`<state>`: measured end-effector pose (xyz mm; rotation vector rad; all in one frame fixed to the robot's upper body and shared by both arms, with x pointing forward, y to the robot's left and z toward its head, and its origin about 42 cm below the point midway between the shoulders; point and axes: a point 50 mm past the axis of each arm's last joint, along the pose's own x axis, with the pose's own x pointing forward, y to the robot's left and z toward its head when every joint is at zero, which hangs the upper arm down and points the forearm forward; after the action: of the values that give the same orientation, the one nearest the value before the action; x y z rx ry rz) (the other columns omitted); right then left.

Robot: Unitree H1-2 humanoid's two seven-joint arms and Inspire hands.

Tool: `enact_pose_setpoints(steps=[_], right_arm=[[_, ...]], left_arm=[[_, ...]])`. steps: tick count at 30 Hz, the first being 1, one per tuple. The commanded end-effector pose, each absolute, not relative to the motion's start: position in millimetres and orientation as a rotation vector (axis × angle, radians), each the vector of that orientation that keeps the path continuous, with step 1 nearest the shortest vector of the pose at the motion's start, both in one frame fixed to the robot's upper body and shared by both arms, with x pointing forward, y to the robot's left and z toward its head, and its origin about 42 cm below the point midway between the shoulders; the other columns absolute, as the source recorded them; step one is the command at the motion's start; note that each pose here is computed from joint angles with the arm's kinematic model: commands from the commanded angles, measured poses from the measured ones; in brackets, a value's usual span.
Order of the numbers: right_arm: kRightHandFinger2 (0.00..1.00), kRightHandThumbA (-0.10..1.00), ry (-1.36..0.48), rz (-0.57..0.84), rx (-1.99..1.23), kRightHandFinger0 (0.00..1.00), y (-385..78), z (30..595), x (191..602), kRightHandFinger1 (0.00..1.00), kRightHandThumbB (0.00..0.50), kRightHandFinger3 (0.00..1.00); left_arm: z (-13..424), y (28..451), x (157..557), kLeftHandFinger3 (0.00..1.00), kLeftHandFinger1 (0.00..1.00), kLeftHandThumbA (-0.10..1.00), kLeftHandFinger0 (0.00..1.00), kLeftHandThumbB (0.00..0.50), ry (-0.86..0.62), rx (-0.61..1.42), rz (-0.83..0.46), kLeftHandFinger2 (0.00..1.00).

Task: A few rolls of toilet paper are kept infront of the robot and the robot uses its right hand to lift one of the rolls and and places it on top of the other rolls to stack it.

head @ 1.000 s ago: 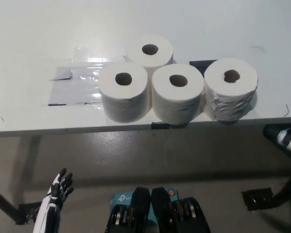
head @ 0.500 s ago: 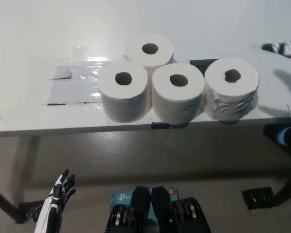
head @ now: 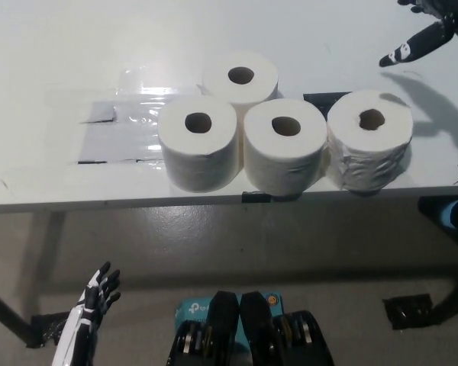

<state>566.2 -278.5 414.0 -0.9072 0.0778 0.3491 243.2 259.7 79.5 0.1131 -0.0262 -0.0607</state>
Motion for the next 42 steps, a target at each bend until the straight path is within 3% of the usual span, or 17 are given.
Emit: enact_pose_setpoints(steps=[1, 6, 13, 15, 20, 26, 32, 42], right_arm=[[1.00, 0.93, 0.092, 0.370, -0.988, 1.00, -274.9, 459.0, 569.9, 1.00, 0.292, 1.00], [1.00, 0.92, 0.137, 0.386, -1.007, 1.00, -273.6, 460.1, 571.0, 1.00, 0.351, 1.00], [1.00, 0.92, 0.171, 0.419, -1.051, 1.00, -272.0, 453.7, 571.2, 1.00, 0.325, 1.00], [1.00, 0.98, 0.173, 0.439, -1.091, 1.00, -270.5, 450.9, 572.3, 1.00, 0.334, 1.00], [1.00, 0.94, 0.156, 0.496, -1.072, 1.00, -268.7, 439.0, 572.6, 1.00, 0.287, 1.00], [1.00, 1.00, 0.181, 0.496, -1.181, 1.00, -258.1, 419.7, 576.9, 1.00, 0.349, 1.00], [1.00, 1.00, 0.202, 0.506, -1.182, 1.00, -252.8, 405.0, 579.0, 1.00, 0.308, 1.00], [1.00, 0.98, 0.216, 0.505, -1.182, 1.00, -250.6, 395.5, 579.9, 1.00, 0.310, 1.00]], left_arm=[[94.2, 261.4, 246.7, 1.00, 1.00, 1.00, 1.00, 0.110, -0.087, 0.137, -0.093, 1.00], [94.9, 260.1, 246.8, 1.00, 1.00, 1.00, 1.00, 0.111, -0.078, 0.137, -0.097, 1.00], [94.2, 259.4, 247.0, 1.00, 1.00, 1.00, 1.00, 0.117, -0.075, 0.145, -0.100, 1.00], [94.5, 259.2, 247.8, 1.00, 1.00, 1.00, 1.00, 0.121, -0.074, 0.144, -0.101, 1.00], [95.7, 257.9, 249.8, 1.00, 1.00, 1.00, 1.00, 0.136, -0.072, 0.147, -0.105, 1.00], [96.9, 258.4, 249.8, 1.00, 1.00, 1.00, 1.00, 0.143, -0.075, 0.149, -0.106, 1.00], [96.9, 259.1, 250.8, 1.00, 1.00, 1.00, 1.00, 0.151, -0.075, 0.153, -0.110, 1.00], [95.8, 259.6, 250.0, 1.00, 1.00, 1.00, 1.00, 0.153, -0.070, 0.152, -0.110, 1.00]])
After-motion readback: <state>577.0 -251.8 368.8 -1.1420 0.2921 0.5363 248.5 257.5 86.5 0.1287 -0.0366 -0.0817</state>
